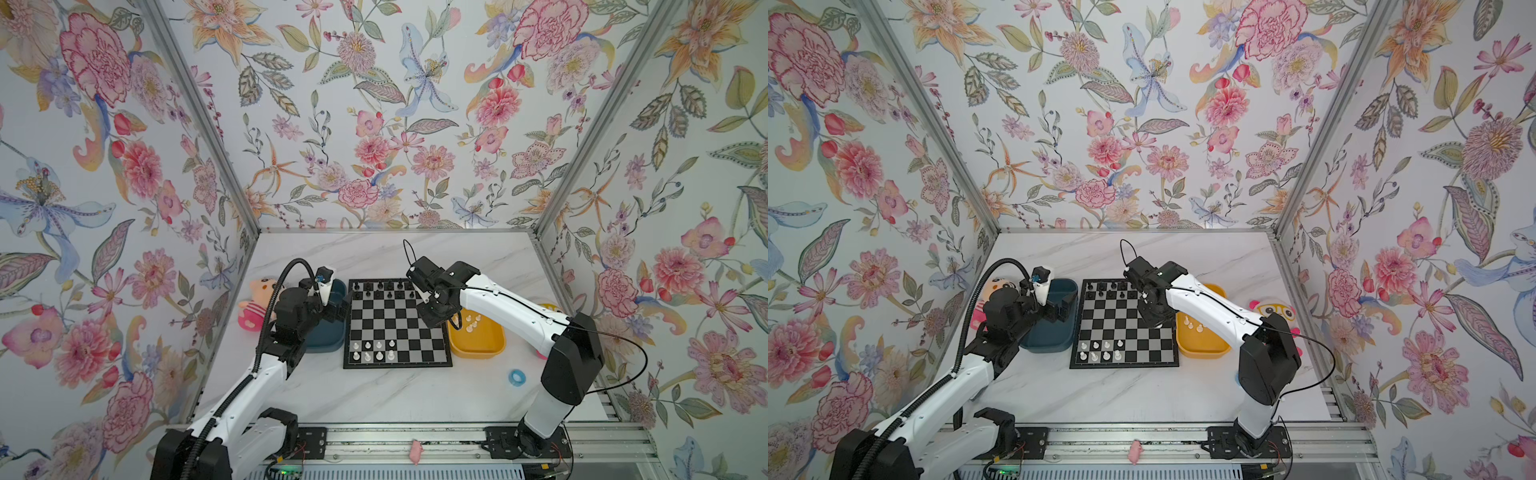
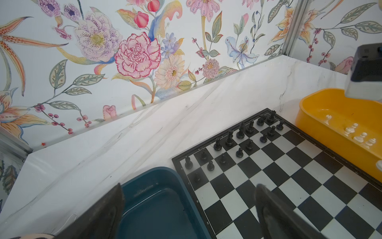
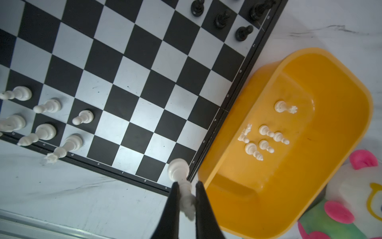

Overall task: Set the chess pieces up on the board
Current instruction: 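Carry the white pawn with the right gripper over the board's near rows, then lower the pawn onto a square beside the other white pawns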

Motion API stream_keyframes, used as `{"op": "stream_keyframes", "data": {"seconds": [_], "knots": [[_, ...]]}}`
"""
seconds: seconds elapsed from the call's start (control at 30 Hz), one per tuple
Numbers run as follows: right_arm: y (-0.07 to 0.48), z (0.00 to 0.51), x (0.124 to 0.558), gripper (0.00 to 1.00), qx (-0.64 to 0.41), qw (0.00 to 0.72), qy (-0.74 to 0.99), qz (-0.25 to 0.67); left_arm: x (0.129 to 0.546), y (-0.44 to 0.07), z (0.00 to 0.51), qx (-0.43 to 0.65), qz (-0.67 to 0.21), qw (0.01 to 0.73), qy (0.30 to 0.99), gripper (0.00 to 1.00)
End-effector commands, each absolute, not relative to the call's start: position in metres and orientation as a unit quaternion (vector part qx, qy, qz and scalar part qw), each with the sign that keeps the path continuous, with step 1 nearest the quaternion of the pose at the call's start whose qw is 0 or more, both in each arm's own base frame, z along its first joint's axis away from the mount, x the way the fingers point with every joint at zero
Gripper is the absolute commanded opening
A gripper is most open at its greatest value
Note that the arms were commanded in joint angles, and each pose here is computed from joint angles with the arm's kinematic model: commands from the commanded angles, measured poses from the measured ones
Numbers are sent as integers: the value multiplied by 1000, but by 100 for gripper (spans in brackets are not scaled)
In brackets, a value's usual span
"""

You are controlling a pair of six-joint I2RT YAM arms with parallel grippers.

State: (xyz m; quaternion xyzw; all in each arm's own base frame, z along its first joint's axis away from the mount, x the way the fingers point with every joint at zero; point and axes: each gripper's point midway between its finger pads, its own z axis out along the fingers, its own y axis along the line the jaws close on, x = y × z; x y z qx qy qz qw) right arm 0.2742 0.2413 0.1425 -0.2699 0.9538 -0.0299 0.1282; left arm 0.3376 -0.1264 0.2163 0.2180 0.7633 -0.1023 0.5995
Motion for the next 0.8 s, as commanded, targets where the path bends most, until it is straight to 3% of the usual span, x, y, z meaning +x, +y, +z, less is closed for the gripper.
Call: {"op": "stream_keyframes", "data": {"seconds": [0.0, 0.33, 0.77], "knots": [[250, 151, 262, 1, -271, 140, 952, -39, 329, -136, 222, 229, -119, 607, 751, 99], [299, 116, 230, 0, -318, 107, 942, -14, 318, -140, 229, 232, -113, 620, 741, 99], [317, 81, 218, 0, -330, 80, 941, -11, 315, -142, 231, 237, -112, 622, 738, 99]]}}
